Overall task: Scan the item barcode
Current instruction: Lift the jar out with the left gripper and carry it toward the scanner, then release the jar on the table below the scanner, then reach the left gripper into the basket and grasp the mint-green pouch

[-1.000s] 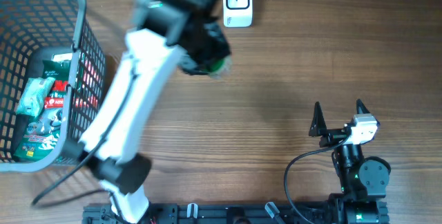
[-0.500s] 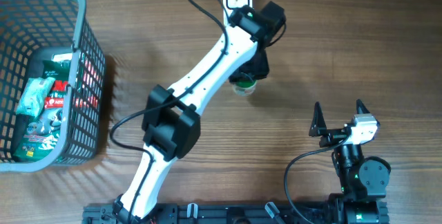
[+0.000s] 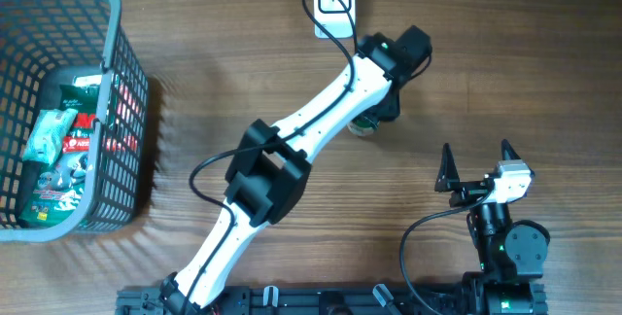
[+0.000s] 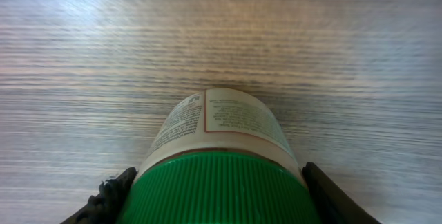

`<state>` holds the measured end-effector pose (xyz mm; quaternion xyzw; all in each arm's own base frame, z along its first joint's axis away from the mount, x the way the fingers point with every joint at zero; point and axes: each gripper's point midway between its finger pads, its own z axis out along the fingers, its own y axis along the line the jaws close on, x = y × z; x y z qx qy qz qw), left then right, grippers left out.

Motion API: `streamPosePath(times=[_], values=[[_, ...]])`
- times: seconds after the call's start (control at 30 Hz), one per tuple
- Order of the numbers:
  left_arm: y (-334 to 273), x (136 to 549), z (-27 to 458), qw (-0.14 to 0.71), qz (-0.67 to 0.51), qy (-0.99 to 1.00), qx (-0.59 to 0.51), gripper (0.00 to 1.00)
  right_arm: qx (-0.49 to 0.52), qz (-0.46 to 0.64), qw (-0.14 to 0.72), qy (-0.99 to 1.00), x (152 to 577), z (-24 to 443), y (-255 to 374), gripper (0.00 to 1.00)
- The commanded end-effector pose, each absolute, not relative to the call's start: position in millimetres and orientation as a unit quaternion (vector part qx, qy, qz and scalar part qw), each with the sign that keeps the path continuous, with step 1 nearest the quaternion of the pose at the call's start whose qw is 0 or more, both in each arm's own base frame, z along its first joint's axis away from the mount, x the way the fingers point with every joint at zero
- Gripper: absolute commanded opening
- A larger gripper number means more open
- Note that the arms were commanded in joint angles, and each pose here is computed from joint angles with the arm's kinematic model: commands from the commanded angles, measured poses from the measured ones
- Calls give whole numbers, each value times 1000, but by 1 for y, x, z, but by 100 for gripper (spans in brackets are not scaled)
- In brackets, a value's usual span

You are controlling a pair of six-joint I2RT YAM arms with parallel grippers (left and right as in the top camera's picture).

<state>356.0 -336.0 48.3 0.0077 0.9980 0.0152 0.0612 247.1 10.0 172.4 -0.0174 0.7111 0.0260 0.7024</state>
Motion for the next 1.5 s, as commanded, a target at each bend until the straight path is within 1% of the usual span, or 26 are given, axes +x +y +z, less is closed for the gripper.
streamPosePath(times=[0.0,0.03,0.1,0.13,0.2,0.23,0.3,0.37,0.4,0.5,0.53,0.63,0.7,0.77,0.8,0.87,0.97,1.07,1.17,1.33,1.4,1.47], values=[[-340,357,45,70,23,997,21,50,-5,25,704,710,247,173,6,100],[-340,357,45,70,23,997,21,52,-5,25,704,710,247,173,6,100],[-338,356,45,67,26,997,21,65,-5,25,704,710,247,173,6,100],[-337,355,45,66,27,997,21,68,-5,25,704,710,247,173,6,100],[-338,355,47,68,26,997,21,82,-5,25,704,710,247,173,6,100],[-338,356,51,71,23,997,22,100,-5,25,704,710,247,173,6,100],[-337,358,72,82,12,996,24,100,-5,25,704,710,247,173,6,100],[-338,362,109,107,-9,994,35,100,-5,25,704,710,247,173,6,100],[-334,367,144,140,-21,989,37,100,-5,25,704,710,247,173,6,100],[-308,380,211,216,-21,976,10,100,-5,25,704,710,247,173,6,100],[-291,383,238,244,-19,969,-13,100,-5,25,704,710,247,173,6,100],[-230,385,298,309,-7,943,-122,100,-5,25,704,710,247,173,6,100],[-163,377,338,350,4,899,-263,100,-5,25,704,710,247,173,6,100],[-101,364,365,373,5,841,-392,100,-5,25,704,710,247,173,6,100],[-72,361,378,382,-1,818,-430,100,-5,25,704,710,247,173,6,100],[21,350,398,396,0,725,-564,100,-5,25,704,710,247,173,6,100],[88,340,392,375,18,666,-645,100,-5,25,704,710,247,173,6,100],[142,327,366,316,8,609,-728,100,-5,25,704,710,247,173,6,100],[182,311,328,236,-5,569,-788,100,-5,25,704,710,247,173,6,100],[215,282,264,142,59,540,-827,100,-5,25,704,710,247,173,6,100],[224,279,237,128,89,540,-827,100,-5,25,704,710,247,173,6,100],[236,289,205,134,108,574,-800,100,-5,25,704,710,247,173,6,100]])
